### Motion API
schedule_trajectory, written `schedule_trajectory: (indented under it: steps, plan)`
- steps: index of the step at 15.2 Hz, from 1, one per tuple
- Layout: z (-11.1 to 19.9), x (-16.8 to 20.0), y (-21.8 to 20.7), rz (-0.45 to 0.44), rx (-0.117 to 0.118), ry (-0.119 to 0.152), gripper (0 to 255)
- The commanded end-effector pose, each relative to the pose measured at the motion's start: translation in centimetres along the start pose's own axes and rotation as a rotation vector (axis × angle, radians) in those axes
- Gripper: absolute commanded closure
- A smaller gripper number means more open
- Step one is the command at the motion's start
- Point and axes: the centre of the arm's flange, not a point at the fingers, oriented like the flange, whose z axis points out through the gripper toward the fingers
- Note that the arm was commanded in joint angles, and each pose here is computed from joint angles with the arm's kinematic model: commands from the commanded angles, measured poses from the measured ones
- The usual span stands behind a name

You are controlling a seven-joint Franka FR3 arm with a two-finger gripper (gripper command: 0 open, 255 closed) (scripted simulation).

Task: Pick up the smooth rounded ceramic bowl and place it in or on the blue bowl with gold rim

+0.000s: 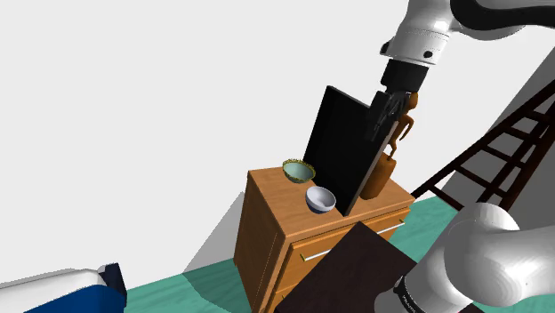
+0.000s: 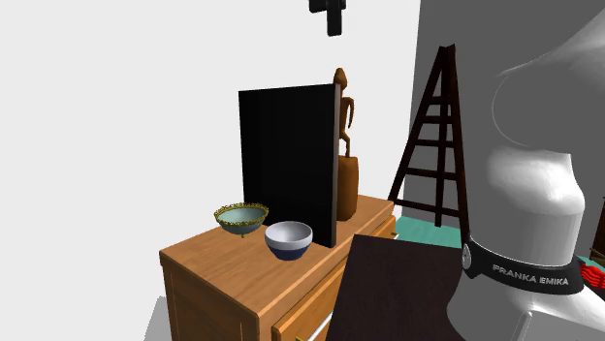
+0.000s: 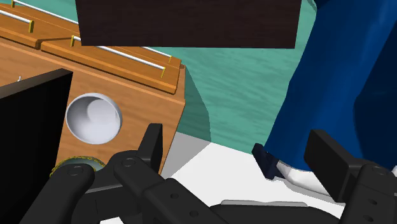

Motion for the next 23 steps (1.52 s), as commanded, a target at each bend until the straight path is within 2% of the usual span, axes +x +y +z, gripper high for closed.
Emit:
schedule_trajectory:
  steps: [1,23]
  plan:
    - [0.0,0.0,0.0,0.0,0.0,0.0,0]
    - [23.1,12.1,12.8,0.004,-0.001,0.0,0]
